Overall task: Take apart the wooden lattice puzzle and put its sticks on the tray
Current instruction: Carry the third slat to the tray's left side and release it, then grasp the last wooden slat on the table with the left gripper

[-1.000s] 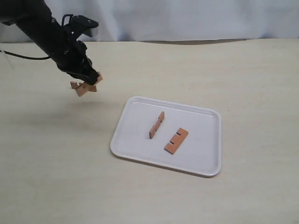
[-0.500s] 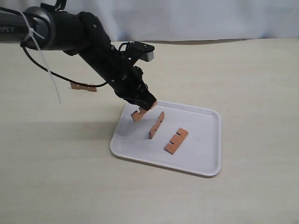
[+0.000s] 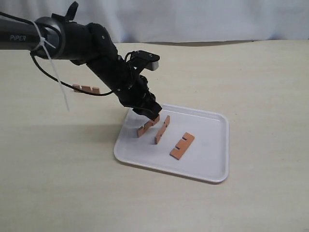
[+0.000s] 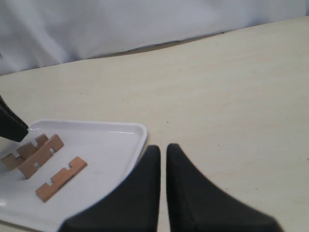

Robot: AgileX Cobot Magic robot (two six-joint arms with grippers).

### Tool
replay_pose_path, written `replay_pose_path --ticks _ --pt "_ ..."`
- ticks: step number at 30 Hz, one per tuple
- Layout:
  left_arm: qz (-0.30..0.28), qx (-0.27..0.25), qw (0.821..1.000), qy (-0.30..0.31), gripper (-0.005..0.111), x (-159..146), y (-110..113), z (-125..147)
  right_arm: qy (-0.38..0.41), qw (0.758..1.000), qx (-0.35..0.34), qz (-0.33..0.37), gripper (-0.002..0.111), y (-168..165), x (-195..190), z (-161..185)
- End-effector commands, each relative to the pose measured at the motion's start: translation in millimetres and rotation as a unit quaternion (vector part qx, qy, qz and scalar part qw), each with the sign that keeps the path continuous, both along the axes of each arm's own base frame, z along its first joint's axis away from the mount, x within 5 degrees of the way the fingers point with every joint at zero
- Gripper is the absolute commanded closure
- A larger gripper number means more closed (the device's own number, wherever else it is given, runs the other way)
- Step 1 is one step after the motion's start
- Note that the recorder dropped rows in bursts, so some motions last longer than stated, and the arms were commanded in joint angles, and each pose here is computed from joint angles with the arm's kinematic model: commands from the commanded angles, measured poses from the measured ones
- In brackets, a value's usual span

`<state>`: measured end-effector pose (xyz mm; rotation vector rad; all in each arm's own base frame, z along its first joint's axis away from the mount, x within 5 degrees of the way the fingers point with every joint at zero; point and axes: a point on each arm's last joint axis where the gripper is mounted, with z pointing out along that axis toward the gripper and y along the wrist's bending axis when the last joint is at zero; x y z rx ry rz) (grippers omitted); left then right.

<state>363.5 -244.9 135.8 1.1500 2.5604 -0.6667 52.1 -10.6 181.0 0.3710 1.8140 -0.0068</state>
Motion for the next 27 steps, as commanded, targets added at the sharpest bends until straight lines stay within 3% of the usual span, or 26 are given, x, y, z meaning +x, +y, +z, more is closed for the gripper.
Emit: replay_pose_path --ticks 1,6,10,13,18,27 --pt "-0.006 0.001 1.000 0.000 0.051 -2 -1 5 0.000 1.000 -0.007 -0.001 0.104 0 0 -1" --pt "-0.056 0.028 0.998 -0.028 0.046 -2 2 34 0.000 1.000 -0.007 -0.001 0.104 0 0 -1" --pt "-0.111 0.081 0.989 -0.058 0.046 -2 12 66 0.000 1.000 -0.007 -0.001 0.104 0 0 -1" --pt "-0.119 0.138 0.980 -0.081 0.046 -2 24 88 0.000 1.000 -0.007 -0.001 0.104 0 0 -1" --pt "-0.073 0.204 0.970 -0.108 0.046 9 52 99 0.000 1.000 -0.007 -0.001 0.104 0 0 -1" --pt "0.097 0.143 0.981 -0.088 0.046 49 123 91 0.000 1.000 -0.007 -0.001 0.104 0 0 -1"
